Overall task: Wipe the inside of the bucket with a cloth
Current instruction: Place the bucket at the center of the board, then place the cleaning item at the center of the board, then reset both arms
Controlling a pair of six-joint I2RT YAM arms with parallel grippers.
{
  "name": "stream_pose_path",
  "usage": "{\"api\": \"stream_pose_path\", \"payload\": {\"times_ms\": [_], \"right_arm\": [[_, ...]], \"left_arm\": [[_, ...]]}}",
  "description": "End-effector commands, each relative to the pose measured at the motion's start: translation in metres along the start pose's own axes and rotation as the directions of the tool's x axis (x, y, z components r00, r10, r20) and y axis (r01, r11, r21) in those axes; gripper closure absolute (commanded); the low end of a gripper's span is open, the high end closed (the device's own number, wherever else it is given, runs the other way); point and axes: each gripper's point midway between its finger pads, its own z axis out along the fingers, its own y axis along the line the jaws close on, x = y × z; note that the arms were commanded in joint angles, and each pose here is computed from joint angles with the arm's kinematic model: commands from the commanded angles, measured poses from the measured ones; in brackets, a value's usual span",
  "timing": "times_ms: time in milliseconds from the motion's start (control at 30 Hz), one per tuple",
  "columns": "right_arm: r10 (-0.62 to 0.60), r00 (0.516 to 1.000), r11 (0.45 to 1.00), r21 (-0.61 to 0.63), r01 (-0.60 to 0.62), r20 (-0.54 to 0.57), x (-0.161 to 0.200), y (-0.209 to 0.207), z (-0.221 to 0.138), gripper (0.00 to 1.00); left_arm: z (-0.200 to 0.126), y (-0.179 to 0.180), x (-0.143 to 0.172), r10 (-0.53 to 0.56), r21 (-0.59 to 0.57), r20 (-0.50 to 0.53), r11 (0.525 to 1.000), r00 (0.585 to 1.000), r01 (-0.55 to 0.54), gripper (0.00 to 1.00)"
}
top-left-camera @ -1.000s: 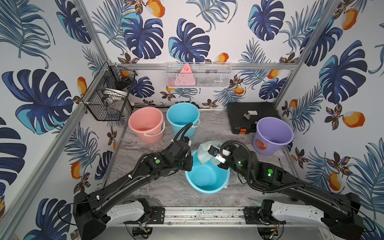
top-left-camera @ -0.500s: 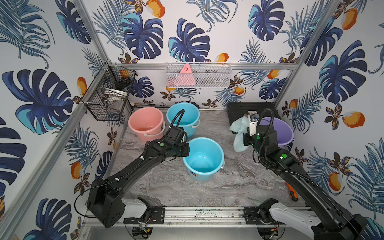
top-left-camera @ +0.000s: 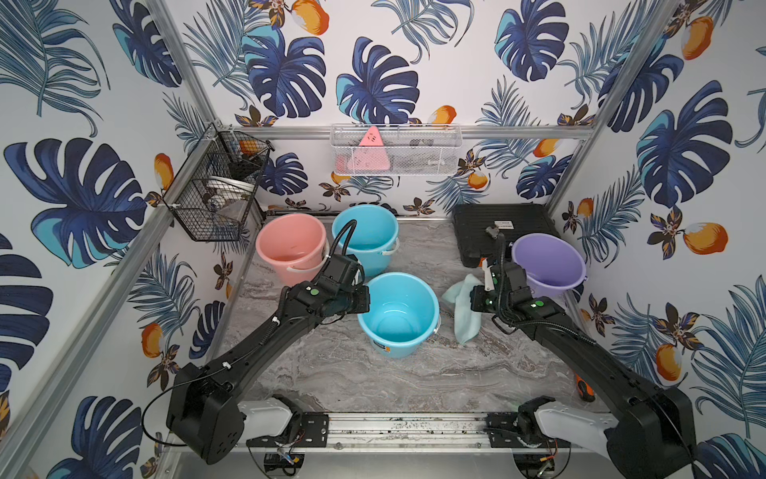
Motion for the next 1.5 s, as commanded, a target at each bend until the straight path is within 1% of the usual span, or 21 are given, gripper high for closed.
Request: {"api": "stream_pose_path", "payload": {"times_ms": [0,67,100,133,200,300,467,533,633,733,800,833,967,1067,1100,1167,1200,1267,1333,1367,1467], "right_arm": [[0.105,0.984,0.982,-0.141,-0.125,-0.142,0.025,0.025,0.014,0.83],[0.111,0.979,0.981,-0.139,-0.135,-0.171,0.031,0.025,0.021,0.8],[0.118,0.976,0.981,-0.132,-0.143,-0.181,0.033,0.024,0.024,0.76],[0.118,0.975,0.981,-0.128,-0.143,-0.189,0.035,0.023,0.026,0.71],[0.103,0.975,0.983,-0.13,-0.13,-0.198,0.033,0.025,0.026,0.57],[0.09,0.979,0.986,-0.123,-0.114,-0.183,0.025,0.026,0.02,0.39],[0.062,0.988,0.995,-0.075,-0.073,-0.139,0.008,0.021,0.005,0.26],[0.044,0.991,0.998,-0.047,-0.05,-0.124,0.001,0.018,-0.002,0.19],[0.022,0.993,0.999,-0.021,-0.025,-0.118,-0.007,0.016,-0.013,0.01],[-0.011,0.989,0.998,-0.07,0.0,-0.151,-0.008,0.026,-0.024,0.0],[-0.054,0.983,0.982,-0.189,0.021,-0.176,-0.005,0.047,-0.031,0.0],[-0.066,0.982,0.974,-0.223,0.025,-0.177,-0.005,0.053,-0.034,0.0],[-0.091,0.986,0.963,-0.266,0.051,-0.14,-0.011,0.06,-0.045,0.05],[-0.142,0.976,0.938,-0.337,0.08,-0.163,-0.009,0.073,-0.057,0.06],[-0.142,0.978,0.94,-0.33,0.085,-0.153,-0.016,0.074,-0.063,0.06],[-0.144,0.984,0.955,-0.277,0.109,-0.11,-0.026,0.067,-0.067,0.05],[-0.141,0.987,0.966,-0.227,0.122,-0.073,-0.032,0.059,-0.066,0.04],[-0.132,0.991,0.989,-0.066,0.134,0.034,-0.047,0.03,-0.059,0.02],[-0.165,0.978,0.986,0.054,0.16,0.129,-0.057,0.009,-0.053,0.0],[-0.179,0.967,0.981,0.109,0.161,0.181,-0.061,-0.002,-0.048,0.0],[-0.246,0.925,0.959,0.209,0.19,0.289,-0.064,-0.023,-0.029,0.0]], "left_arm": [[-0.006,0.003,-0.009,0.01,-0.017,0.045,1.0,0.999,-0.01,0.86],[-0.01,0.005,-0.01,0.011,-0.027,0.051,1.0,0.999,-0.01,0.83],[-0.011,0.006,-0.01,0.011,-0.029,0.052,1.0,0.999,-0.01,0.81],[-0.011,0.006,-0.01,0.011,-0.03,0.046,1.0,0.999,-0.01,0.78],[-0.011,0.007,-0.009,0.012,-0.036,0.037,0.999,0.999,-0.011,0.7],[-0.013,0.009,-0.009,0.011,-0.044,0.041,0.999,0.999,-0.009,0.59],[-0.026,0.014,-0.013,0.017,-0.068,0.064,0.998,0.998,-0.013,0.44],[-0.033,0.018,-0.015,0.02,-0.087,0.08,0.996,0.997,-0.013,0.39],[-0.044,0.025,-0.018,0.023,-0.113,0.105,0.993,0.994,-0.011,0.34],[-0.054,0.033,-0.021,0.021,-0.137,0.128,0.991,0.991,-0.003,0.31],[-0.06,0.038,-0.024,0.02,-0.15,0.152,0.989,0.988,0.003,0.29],[-0.062,0.04,-0.025,0.018,-0.155,0.162,0.988,0.987,0.007,0.28],[-0.071,0.048,-0.028,0.02,-0.184,0.216,0.983,0.976,0.021,0.2],[-0.081,0.058,-0.032,0.027,-0.226,0.266,0.973,0.964,0.036,0.13],[-0.084,0.061,-0.033,0.028,-0.237,0.282,0.971,0.959,0.041,0.11],[-0.089,0.067,-0.036,0.027,-0.26,0.326,0.964,0.945,0.062,0.04],[-0.091,0.07,-0.037,0.024,-0.267,0.346,0.961,0.938,0.074,0.01],[-0.095,0.08,-0.039,0.015,-0.299,0.392,0.948,0.92,0.112,0.01],[-0.097,0.094,-0.04,0.009,-0.349,0.442,0.923,0.897,0.162,0.01],[-0.098,0.104,-0.04,0.008,-0.382,0.469,0.903,0.883,0.195,0.01],[-0.097,0.128,-0.04,0.043,-0.469,0.54,0.845,0.841,0.258,0.01]]}}
